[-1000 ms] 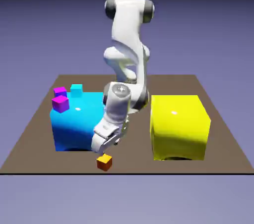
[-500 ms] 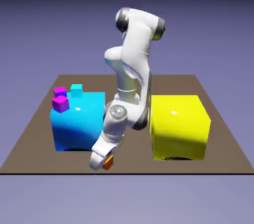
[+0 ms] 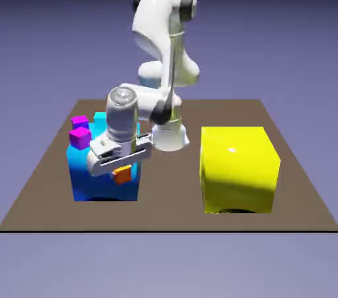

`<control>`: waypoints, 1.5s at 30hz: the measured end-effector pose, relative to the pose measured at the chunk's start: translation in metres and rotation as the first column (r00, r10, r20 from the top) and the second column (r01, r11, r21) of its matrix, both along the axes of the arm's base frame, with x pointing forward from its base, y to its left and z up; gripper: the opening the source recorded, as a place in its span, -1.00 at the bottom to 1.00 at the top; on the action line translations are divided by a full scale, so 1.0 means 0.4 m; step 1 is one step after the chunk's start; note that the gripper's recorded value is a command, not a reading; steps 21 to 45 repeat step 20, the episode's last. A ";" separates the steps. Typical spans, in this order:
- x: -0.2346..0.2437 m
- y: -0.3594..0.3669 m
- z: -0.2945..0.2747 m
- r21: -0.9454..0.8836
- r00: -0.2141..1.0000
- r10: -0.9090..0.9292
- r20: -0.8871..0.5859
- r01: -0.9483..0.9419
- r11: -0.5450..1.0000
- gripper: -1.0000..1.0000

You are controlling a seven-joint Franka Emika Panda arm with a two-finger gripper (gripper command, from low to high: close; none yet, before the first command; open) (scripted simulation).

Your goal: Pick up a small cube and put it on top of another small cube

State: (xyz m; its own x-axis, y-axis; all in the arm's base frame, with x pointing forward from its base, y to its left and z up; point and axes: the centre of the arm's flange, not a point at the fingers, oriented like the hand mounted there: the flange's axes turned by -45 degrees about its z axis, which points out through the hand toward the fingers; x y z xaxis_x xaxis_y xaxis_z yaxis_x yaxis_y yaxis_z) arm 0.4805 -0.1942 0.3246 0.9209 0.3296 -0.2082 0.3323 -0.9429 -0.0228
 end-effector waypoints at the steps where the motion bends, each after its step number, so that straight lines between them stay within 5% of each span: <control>1: -0.028 -0.035 0.037 0.007 0.997 -0.074 -0.001 0.074 0.997 -1.00; 10: -0.393 -0.315 0.314 0.002 0.775 -0.630 -0.046 0.631 0.776 -1.00; 17: -0.452 -0.333 0.147 -0.039 0.769 -0.638 -0.049 0.637 0.770 -1.00; 18: -0.454 -0.332 0.140 -0.039 0.769 -0.638 -0.049 0.637 0.770 1.00; 45: -0.454 -0.332 0.140 -0.041 0.769 -0.637 -0.048 0.636 0.771 1.00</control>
